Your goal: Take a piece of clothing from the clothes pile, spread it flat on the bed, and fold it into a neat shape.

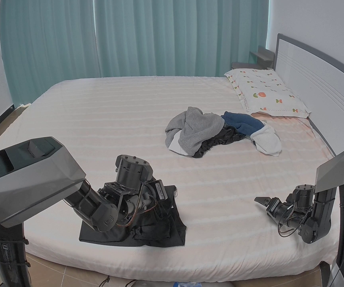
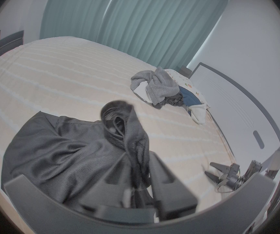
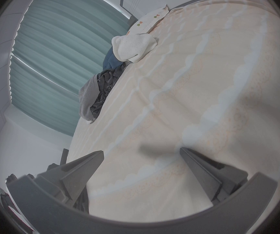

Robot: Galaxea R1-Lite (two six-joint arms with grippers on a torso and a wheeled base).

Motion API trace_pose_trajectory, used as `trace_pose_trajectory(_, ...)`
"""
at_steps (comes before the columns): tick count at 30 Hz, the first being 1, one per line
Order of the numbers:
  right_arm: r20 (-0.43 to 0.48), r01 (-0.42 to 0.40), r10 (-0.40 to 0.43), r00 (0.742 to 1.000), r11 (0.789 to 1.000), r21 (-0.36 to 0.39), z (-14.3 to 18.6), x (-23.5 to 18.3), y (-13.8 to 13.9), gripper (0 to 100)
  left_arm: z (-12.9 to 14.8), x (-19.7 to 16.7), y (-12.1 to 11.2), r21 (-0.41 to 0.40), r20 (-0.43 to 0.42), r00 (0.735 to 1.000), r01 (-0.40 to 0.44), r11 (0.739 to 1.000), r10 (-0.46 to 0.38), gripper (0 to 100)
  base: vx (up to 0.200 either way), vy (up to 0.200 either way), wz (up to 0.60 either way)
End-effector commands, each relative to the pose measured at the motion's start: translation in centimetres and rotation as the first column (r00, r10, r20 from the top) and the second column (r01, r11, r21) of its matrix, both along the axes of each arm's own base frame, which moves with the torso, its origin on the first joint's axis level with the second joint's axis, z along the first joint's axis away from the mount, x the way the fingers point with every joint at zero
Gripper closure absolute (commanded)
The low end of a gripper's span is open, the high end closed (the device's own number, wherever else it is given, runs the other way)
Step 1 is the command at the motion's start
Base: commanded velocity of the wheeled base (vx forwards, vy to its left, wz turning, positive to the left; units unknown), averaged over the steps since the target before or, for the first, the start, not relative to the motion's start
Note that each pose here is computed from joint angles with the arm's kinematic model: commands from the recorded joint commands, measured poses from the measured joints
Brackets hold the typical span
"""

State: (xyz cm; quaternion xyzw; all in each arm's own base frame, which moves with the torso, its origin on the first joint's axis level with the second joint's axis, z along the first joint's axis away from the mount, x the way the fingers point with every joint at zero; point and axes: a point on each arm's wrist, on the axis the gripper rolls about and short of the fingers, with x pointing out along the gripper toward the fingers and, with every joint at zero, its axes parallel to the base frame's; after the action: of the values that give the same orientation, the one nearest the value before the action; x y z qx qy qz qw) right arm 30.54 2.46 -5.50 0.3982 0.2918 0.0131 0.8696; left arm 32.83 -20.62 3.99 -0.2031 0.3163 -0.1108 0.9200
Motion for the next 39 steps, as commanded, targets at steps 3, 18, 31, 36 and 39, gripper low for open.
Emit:
trace_pose_trajectory(3,0.000,-0.001,0.001,1.000,1.000,0.000,0.0,0.0,0.0,0,-0.2,0.3,-0.8,-0.034,-0.006,1.000,-0.008,0.999,0.008,0,0.000,0.000,0.00)
trace_pose_trajectory(18,-0.001,-0.006,0.006,1.000,1.000,-0.003,-0.1,0.0,0.2,0,0.2,-2.6,6.0,-0.101,-0.098,0.980,-0.183,0.978,0.174,0,0.000,0.000,0.00)
trace_pose_trajectory(31,-0.002,-0.003,0.003,1.000,1.000,-0.006,-0.2,0.0,0.2,0,-2.2,-2.3,11.1,-0.305,-0.194,0.949,-0.298,0.904,0.247,0,-0.092,0.000,0.00)
trace_pose_trajectory(36,-0.005,-0.004,0.004,1.000,1.000,-0.007,-0.3,-0.1,0.2,0,-2.5,-2.0,12.0,-0.306,-0.197,0.941,-0.324,0.895,0.274,0,0.000,0.000,0.00)
trace_pose_trajectory(39,-0.005,-0.006,0.006,1.000,1.000,-0.007,-0.3,-0.1,0.3,0,-2.2,-1.9,12.5,-0.314,-0.193,0.938,-0.338,0.887,0.288,0,0.000,0.000,0.00)
